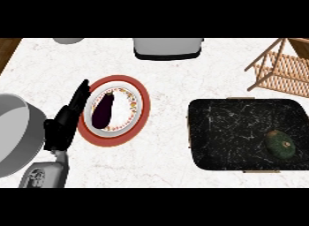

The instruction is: Pick the pear from the tray and place it in the tiered shelf

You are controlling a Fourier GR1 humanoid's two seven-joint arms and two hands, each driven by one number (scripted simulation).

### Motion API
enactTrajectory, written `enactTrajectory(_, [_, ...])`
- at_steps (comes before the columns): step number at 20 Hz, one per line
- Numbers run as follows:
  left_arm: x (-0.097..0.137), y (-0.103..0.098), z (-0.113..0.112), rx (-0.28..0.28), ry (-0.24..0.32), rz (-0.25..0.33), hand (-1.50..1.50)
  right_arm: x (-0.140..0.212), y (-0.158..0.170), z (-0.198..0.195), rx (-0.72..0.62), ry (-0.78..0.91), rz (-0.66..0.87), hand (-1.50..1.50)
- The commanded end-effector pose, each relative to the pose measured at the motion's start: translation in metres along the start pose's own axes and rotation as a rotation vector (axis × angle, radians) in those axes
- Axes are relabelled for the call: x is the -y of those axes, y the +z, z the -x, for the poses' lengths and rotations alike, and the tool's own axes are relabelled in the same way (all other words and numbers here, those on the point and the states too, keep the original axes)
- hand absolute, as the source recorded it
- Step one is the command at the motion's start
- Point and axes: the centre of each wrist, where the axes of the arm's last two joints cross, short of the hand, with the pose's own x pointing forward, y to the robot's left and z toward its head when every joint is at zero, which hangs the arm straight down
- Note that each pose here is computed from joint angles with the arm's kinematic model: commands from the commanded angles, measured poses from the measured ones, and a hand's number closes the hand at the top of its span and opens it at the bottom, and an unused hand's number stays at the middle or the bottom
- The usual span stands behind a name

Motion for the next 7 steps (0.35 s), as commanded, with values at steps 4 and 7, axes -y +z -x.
enactTrajectory(4, [-0.009, 0.01, -0.002, -0.006, 0.0, -0.014, 0.0, 0.086, 0.0, 0.031, -0.015, 0.102, -0.076, -1.5])
enactTrajectory(7, [-0.006, 0.0, 0.007, -0.014, -0.007, -0.032, 0.0, 0.116, 0.006, 0.054, -0.016, 0.074, -0.101, -1.5])
